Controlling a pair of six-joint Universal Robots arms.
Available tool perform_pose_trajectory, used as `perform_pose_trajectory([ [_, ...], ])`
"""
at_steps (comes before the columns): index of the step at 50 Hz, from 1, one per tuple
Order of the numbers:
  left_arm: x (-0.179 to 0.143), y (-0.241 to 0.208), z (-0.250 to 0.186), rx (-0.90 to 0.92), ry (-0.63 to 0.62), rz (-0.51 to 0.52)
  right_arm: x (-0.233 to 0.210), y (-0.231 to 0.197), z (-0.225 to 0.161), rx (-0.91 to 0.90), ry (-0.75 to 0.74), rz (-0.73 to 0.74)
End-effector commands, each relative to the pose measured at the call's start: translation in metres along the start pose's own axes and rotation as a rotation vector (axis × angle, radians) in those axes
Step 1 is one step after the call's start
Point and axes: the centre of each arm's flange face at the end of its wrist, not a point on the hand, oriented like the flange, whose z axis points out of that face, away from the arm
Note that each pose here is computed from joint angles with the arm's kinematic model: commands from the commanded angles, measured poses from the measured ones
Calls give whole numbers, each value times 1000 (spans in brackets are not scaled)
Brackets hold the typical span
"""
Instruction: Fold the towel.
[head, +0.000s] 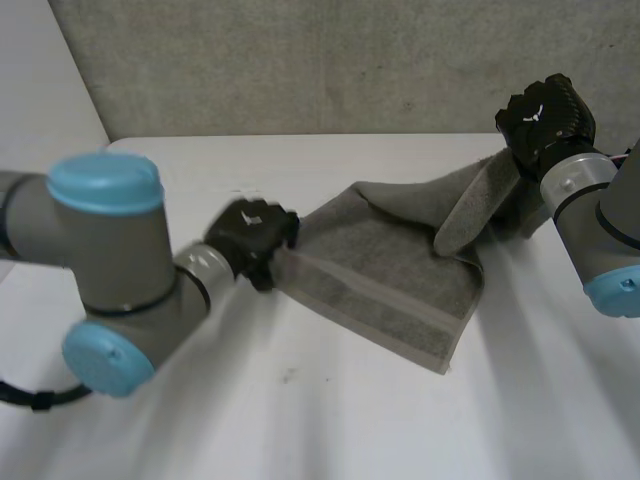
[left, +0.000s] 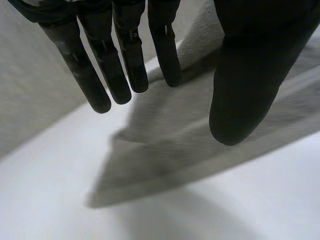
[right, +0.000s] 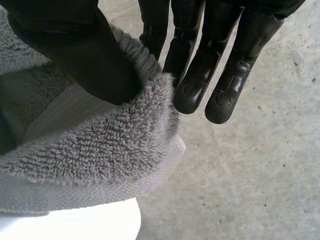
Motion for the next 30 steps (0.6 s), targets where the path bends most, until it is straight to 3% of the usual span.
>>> perform_pose_trajectory([
  [1,23,-1,-4,7,46,-182,15,-26,-15,53,25,30],
  [3,31,-10,-1,35,70,-338,19,-38,-21,81,30,52],
  [4,31,-10,-1,35,70,-339,25,-50,-27,109,40,78],
  [6,44,-17,1,52,107,-458,31,-60,-33,130,49,101],
  [9,49,-21,3,59,123,-513,52,-83,-54,155,84,137],
  [11,53,-27,9,75,140,-626,54,-89,-60,158,83,141],
  [14,56,-33,13,94,150,-696,54,-103,-71,178,78,151],
  [22,69,-36,26,119,133,-809,59,-139,-101,254,91,175],
  [30,92,-27,39,116,138,-845,63,-150,-116,287,88,186],
])
